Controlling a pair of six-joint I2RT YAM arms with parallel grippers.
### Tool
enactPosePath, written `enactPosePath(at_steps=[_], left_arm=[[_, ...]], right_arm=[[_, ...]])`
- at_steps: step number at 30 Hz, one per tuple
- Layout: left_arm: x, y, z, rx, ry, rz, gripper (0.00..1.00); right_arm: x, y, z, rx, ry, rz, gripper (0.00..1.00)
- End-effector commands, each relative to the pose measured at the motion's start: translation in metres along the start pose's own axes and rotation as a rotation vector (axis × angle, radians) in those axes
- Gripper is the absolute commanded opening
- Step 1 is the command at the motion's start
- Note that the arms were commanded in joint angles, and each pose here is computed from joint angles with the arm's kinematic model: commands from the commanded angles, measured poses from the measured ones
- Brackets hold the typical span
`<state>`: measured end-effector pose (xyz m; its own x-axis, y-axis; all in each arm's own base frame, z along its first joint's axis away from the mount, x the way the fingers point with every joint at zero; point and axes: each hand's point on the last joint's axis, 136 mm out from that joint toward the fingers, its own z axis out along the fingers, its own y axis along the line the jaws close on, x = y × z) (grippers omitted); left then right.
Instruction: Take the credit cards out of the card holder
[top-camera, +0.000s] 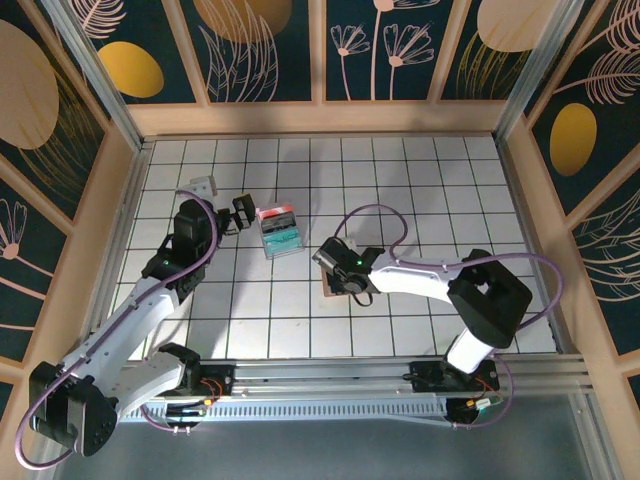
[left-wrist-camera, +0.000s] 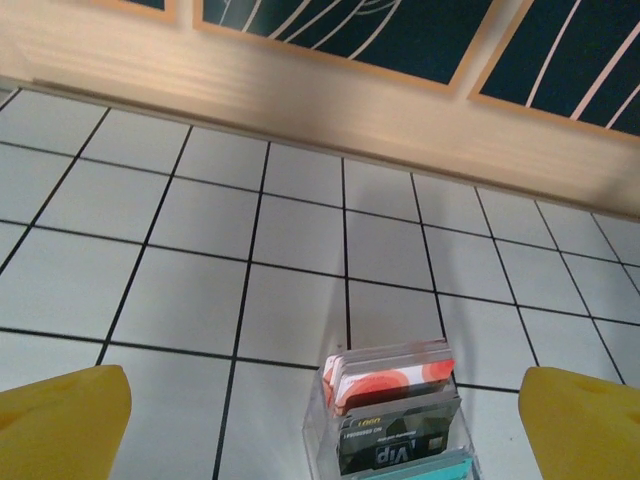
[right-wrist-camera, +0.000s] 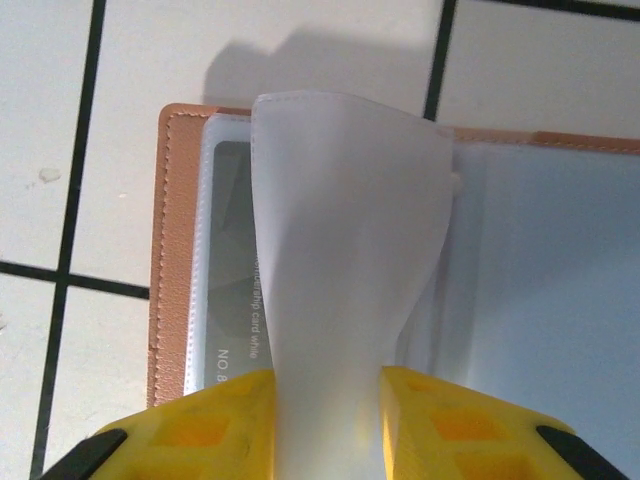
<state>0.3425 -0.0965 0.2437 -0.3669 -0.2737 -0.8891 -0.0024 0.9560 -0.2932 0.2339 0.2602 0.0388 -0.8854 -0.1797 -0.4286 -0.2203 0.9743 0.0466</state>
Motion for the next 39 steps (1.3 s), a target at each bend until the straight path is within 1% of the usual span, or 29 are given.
enactPosePath(at_steps=[1, 6, 9, 16, 23, 27, 32, 34, 36, 39], left_arm=[[-0.028, -0.008, -0.011, 0.028, -0.065, -0.001, 0.99], [-0.038, -0.011, -0.014, 0.033, -0.087, 0.000, 0.99], [-0.040, -0.009, -0.015, 0.021, -0.089, 0.006, 0.99], [-0.042, -0.007, -0.018, 0.010, -0.093, 0.024, 0.99], [-0.043, -0.011, -0.018, 0.032, -0.090, 0.028, 0.99], [-0.037, -0.013, -0.015, 0.043, -0.069, 0.035, 0.99], [-0.023, -0.024, -0.010, 0.084, -0.036, 0.044, 0.99], [-0.015, -0.032, -0.009, 0.084, -0.030, 0.061, 0.99], [-0.005, -0.044, -0.009, 0.070, -0.016, 0.109, 0.99], [0.016, -0.065, -0.006, 0.091, 0.035, 0.151, 0.99]], right_arm=[[-0.005, -0.020, -0.005, 0.074, -0.024, 0.032, 0.34], [-0.006, -0.031, -0.006, 0.113, -0.029, 0.045, 0.40], [-0.008, -0.037, -0.010, 0.121, -0.042, 0.063, 0.41], [-0.013, -0.054, -0.018, 0.118, -0.075, 0.124, 0.41], [-0.007, -0.073, -0.014, 0.086, -0.063, 0.185, 0.40], [-0.002, -0.083, -0.008, 0.088, -0.046, 0.204, 0.40], [0.002, -0.096, -0.005, 0.115, -0.039, 0.220, 0.39], [0.003, -0.101, -0.004, 0.119, -0.040, 0.229, 0.37], [0.001, -0.105, -0.004, 0.118, -0.048, 0.243, 0.35], [0.001, -0.112, -0.005, 0.120, -0.057, 0.261, 0.35]])
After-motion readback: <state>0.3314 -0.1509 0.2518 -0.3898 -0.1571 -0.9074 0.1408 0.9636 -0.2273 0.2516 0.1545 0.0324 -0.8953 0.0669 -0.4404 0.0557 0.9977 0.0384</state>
